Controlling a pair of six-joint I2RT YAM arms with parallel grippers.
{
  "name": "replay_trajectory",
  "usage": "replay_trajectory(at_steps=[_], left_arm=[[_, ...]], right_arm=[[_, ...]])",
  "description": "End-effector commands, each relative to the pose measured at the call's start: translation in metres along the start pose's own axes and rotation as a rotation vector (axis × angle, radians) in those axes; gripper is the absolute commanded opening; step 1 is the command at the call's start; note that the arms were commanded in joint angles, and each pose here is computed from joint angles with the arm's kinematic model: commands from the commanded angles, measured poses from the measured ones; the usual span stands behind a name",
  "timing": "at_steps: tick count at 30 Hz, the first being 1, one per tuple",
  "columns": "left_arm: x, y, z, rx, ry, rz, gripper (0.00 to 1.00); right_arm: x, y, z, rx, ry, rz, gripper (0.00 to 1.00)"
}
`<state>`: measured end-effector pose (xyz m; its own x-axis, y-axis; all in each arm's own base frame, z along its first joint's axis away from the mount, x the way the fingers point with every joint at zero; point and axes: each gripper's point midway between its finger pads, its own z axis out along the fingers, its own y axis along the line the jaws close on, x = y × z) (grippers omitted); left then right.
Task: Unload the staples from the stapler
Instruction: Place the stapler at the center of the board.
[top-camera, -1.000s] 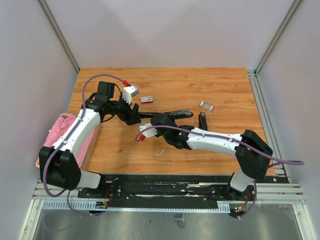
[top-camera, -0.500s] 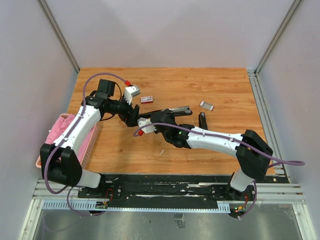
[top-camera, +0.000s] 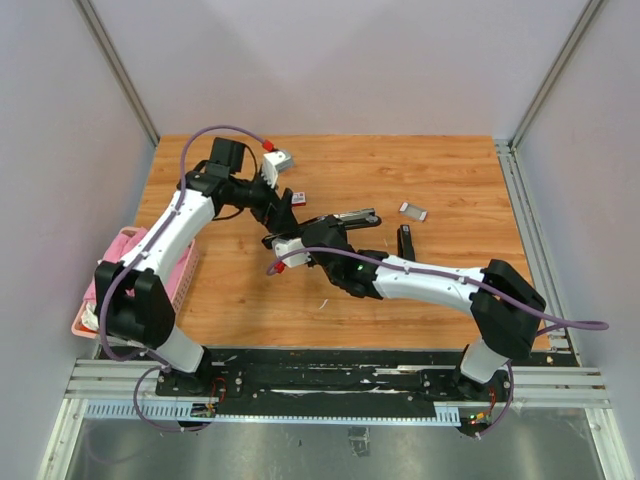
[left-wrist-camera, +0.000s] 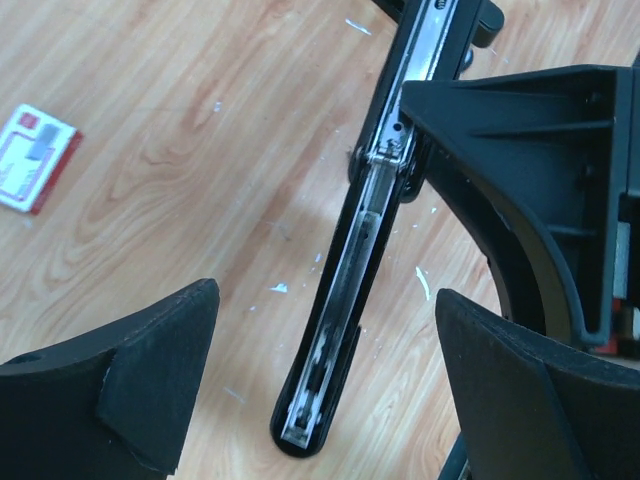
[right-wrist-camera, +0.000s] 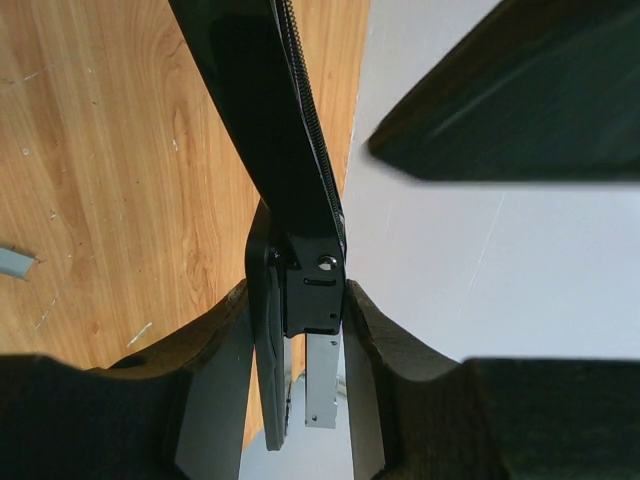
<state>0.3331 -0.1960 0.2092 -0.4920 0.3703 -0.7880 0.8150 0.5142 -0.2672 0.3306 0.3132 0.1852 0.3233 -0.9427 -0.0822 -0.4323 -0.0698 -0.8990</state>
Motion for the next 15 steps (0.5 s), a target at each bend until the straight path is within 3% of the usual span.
replay_trajectory(at_steps=[1, 8, 15], left_arm=[[-0.001, -0.017, 0.021, 0.064, 0.034, 0.015, 0.94], [0.005, -0.028, 0.045, 0.065, 0.106, 0.055, 0.94], [0.006, -0.015, 0.051, 0.002, 0.135, 0.063, 0.9]], right_arm=[[-0.01, -0.025, -0.01, 0.087, -0.041, 0.038, 0.16], [-0.011, -0.022, -0.011, 0.078, -0.053, 0.037, 0.16], [-0.016, -0.017, -0.014, 0.062, -0.079, 0.022, 0.15]])
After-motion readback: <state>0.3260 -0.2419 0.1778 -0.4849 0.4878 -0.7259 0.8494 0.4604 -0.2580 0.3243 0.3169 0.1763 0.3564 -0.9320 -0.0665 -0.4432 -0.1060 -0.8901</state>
